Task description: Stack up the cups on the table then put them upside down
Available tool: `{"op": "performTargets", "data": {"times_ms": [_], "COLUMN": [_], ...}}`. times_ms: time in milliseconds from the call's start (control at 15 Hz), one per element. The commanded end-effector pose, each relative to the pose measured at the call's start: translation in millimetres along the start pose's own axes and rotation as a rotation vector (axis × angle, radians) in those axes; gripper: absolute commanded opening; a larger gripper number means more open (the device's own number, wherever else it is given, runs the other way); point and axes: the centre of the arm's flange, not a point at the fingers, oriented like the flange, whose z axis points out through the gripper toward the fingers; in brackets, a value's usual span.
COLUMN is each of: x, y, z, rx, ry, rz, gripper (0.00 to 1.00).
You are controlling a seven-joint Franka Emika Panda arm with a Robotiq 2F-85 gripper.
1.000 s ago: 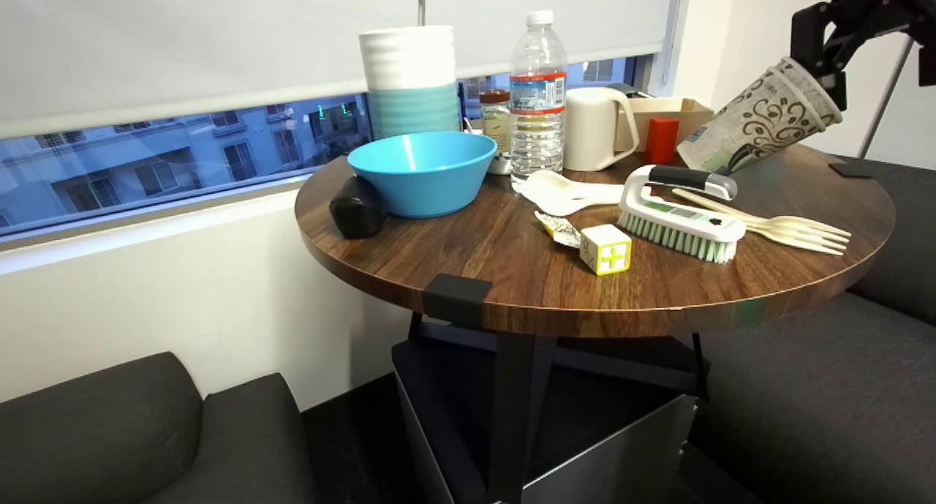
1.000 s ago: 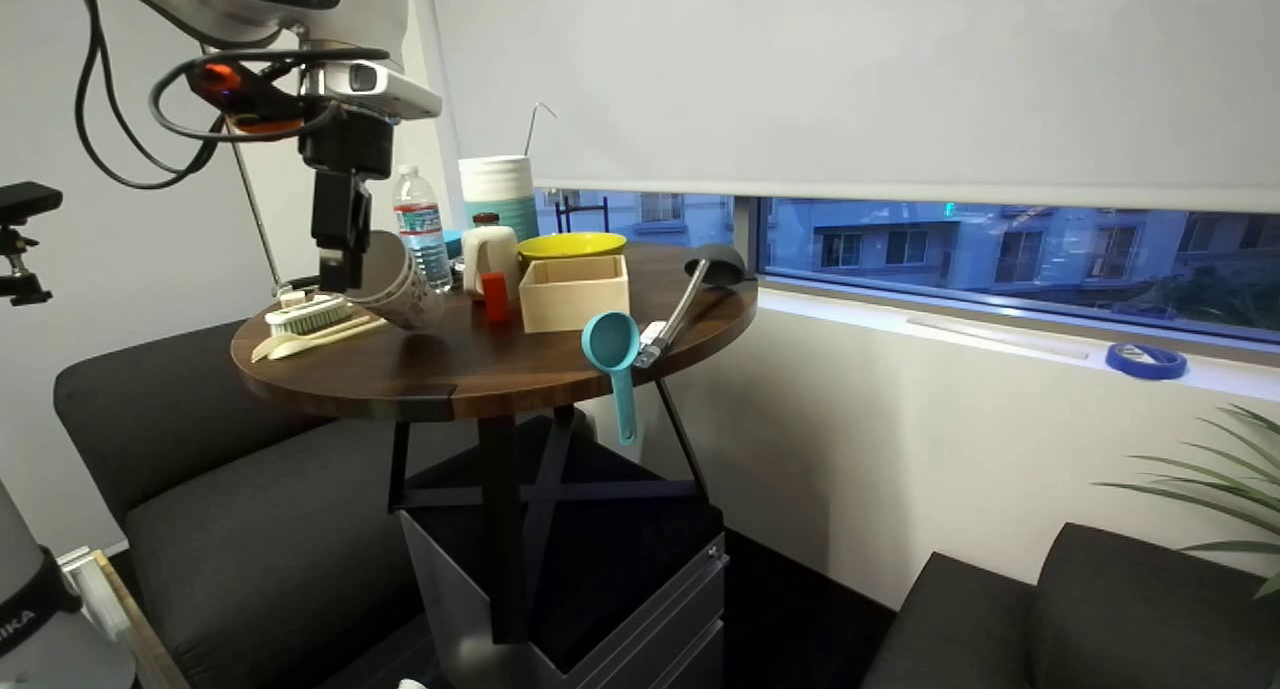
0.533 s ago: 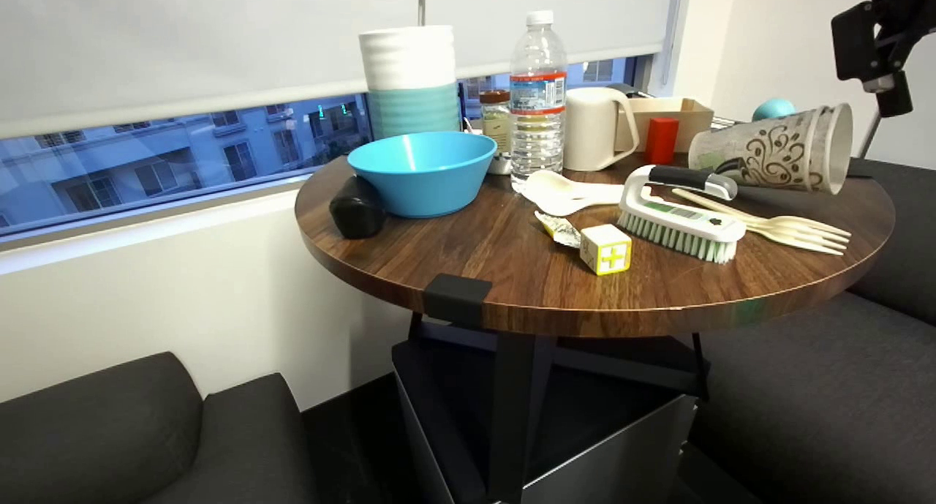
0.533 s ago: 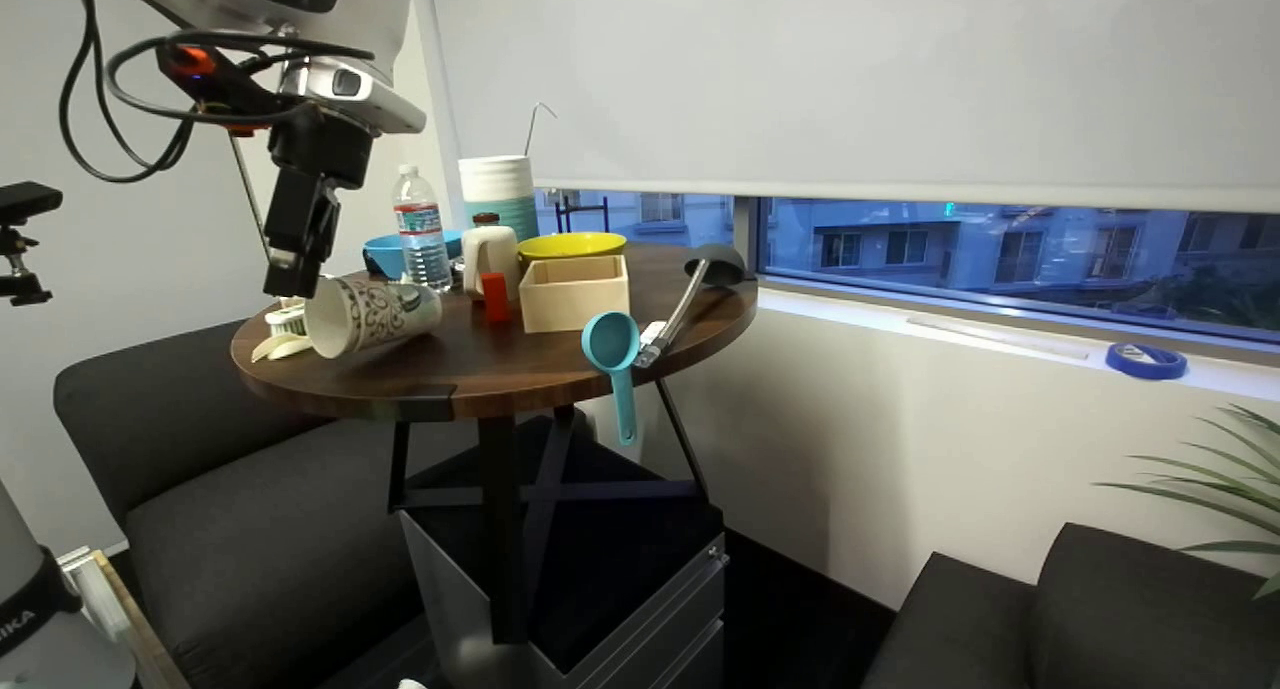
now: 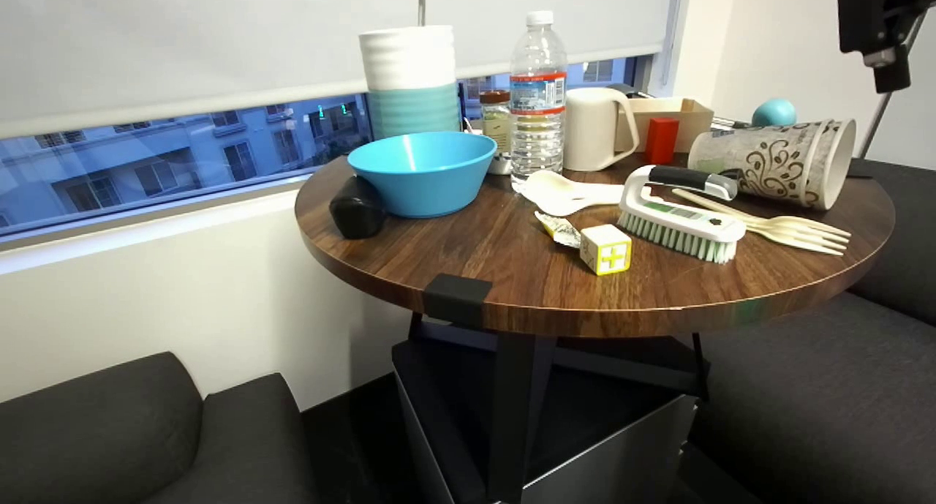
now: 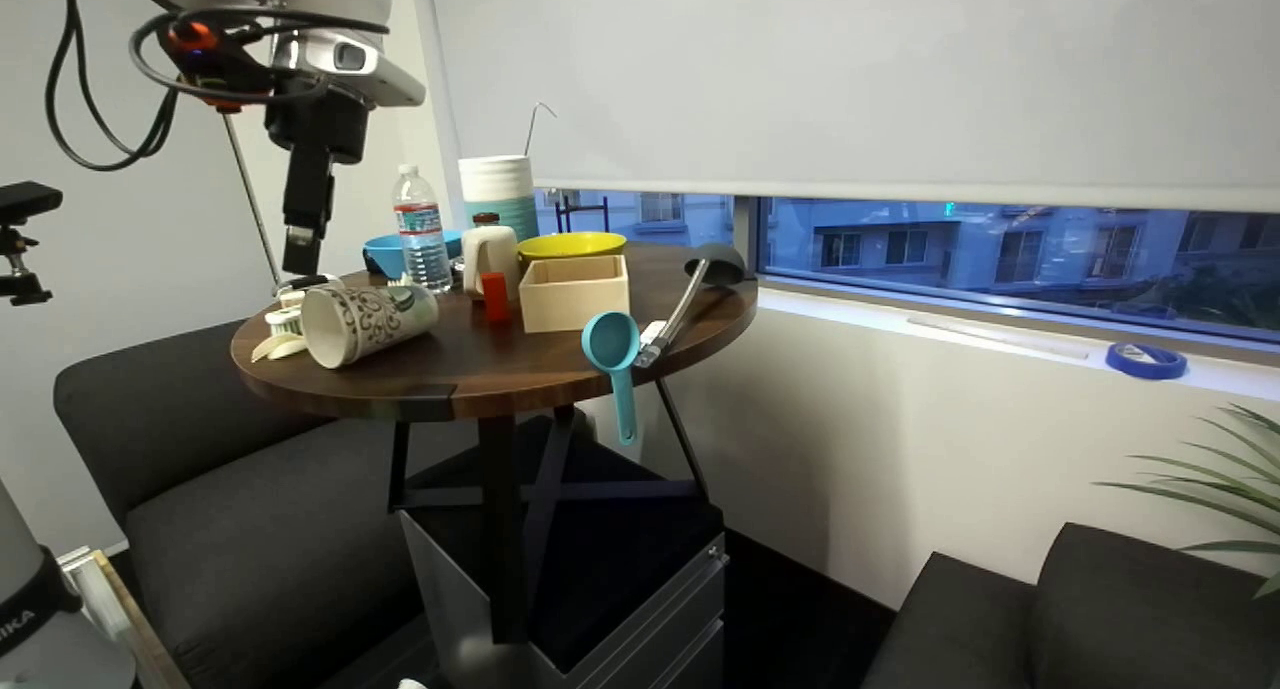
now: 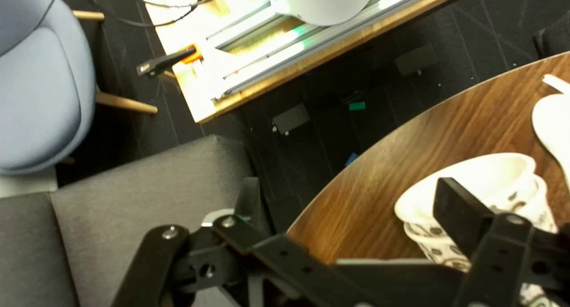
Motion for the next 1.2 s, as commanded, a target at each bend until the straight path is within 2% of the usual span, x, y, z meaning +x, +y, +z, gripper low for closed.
{"op": "performTargets", "data": {"times_ms": [0, 200, 400, 533, 667, 867, 1133], "x": [-3.8, 9.9, 27.4, 40.7, 53.1, 64.7, 70.4], "y": [-5.9, -31.6, -60.4, -78.4, -92.5, -102.9, -95.3], "z": [-44.8, -69.4, -77.2, -76.3, -73.0, -61.7, -44.9], "rx": [0.015, 0.068, 0.138, 0.18, 0.226, 0.275, 0.238], "ry": [0.16, 0.303, 0.438, 0.501, 0.524, 0.454, 0.272], "rz": [-0.114, -0.206, -0.311, -0.4, -0.493, -0.632, -0.748], "gripper": [1.0, 1.0, 1.0, 1.0, 1.0, 1.0, 1.0]}}
